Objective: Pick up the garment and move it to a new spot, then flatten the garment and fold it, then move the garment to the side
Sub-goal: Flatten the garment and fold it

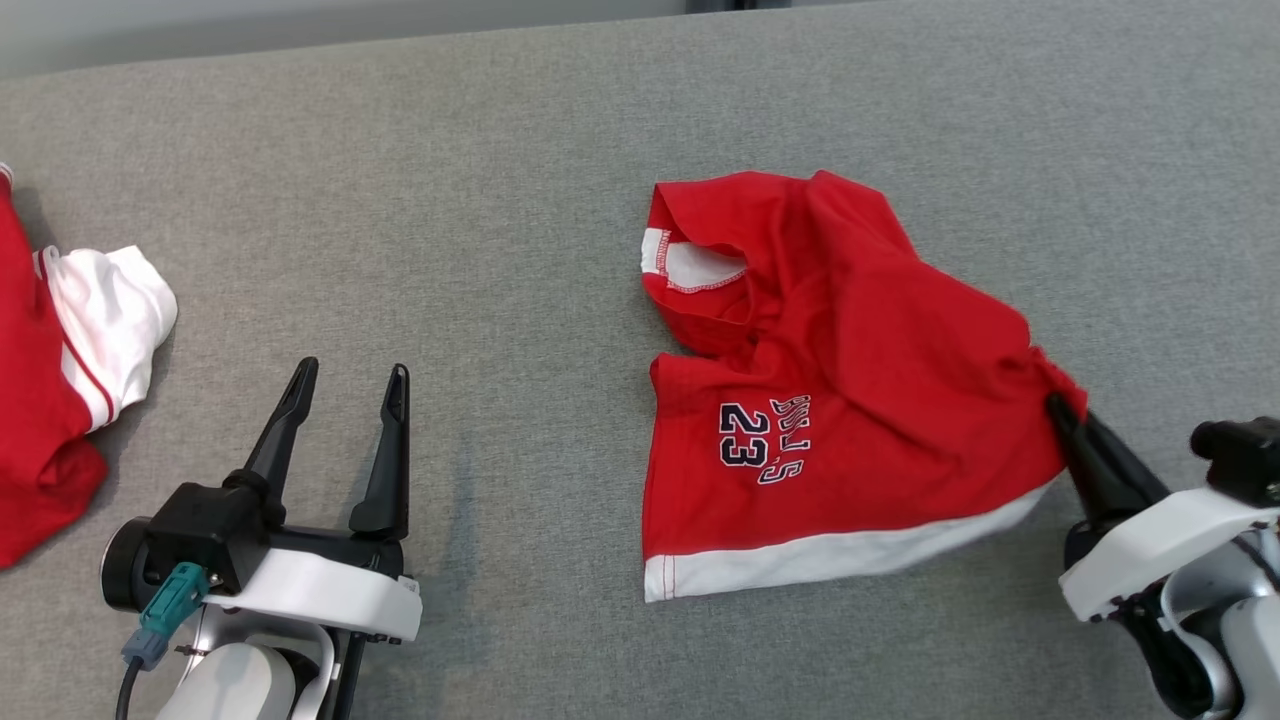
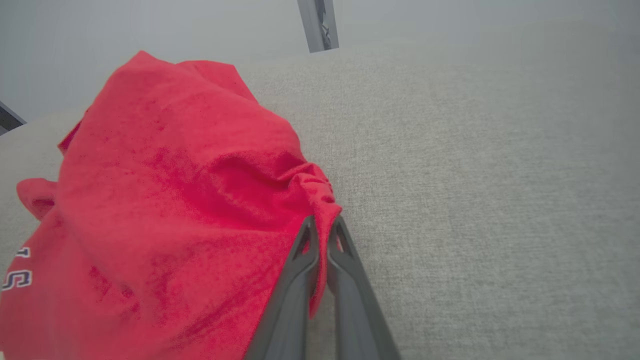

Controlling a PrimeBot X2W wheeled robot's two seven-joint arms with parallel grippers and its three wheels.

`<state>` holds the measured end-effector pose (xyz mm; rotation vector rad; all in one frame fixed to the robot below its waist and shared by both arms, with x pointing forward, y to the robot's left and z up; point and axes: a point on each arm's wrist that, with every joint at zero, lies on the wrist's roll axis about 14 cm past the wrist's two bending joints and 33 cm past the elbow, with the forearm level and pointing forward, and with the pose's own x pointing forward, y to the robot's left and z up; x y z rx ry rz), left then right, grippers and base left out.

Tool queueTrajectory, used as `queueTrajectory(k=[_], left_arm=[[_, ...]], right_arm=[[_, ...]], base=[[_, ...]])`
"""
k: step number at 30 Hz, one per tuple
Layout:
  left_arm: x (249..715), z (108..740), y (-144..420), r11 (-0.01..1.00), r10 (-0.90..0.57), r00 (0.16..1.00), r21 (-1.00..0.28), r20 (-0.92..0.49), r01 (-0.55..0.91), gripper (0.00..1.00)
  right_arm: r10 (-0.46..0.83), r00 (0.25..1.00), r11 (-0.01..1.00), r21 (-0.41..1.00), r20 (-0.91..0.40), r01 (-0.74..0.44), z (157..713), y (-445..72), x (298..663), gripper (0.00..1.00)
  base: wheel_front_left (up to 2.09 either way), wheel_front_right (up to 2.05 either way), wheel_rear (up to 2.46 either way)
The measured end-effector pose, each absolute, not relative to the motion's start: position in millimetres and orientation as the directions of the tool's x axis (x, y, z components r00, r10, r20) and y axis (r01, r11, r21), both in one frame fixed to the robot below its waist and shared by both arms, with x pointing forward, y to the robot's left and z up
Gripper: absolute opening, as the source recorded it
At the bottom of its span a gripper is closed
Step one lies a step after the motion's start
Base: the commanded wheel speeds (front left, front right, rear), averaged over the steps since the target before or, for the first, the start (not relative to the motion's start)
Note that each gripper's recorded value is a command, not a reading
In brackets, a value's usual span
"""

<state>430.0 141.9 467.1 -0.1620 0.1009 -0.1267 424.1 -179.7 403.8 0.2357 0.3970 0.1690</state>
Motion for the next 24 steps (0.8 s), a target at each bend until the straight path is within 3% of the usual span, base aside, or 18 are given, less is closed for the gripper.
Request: queueTrajectory(k=[4, 13, 17, 24], left_arm=[[431, 468, 137, 0.977, -0.146, 0.986, -0.171, -0.085, 0.13, 1.0], [431, 471, 131, 0.973, -0.161, 0.984, -0.182, -0.073, 0.145, 1.0], [429, 472, 132, 0.973, -0.154, 0.985, -0.186, -0.072, 0.139, 1.0], [425, 472, 136, 0.974, -0.143, 0.987, -0.19, -0.073, 0.127, 1.0]], right_arm=[[0.158, 0.938, 0.969, 0.231, -0.309, -0.087, 424, -200, 426, 0.0], [-0.015, 0.947, 0.993, 0.102, -0.32, 0.051, 439, -258, 415, 0.0], [0.063, 0.964, 0.998, 0.046, -0.259, -0.053, 463, -221, 439, 0.0], [0.246, 0.924, 0.969, 0.058, -0.291, -0.24, 453, -144, 448, 0.0]], base=[[0.0, 0.0, 0.0], [0.0, 0.0, 0.0], [0.0, 0.0, 0.0], [0.0, 0.0, 0.0]])
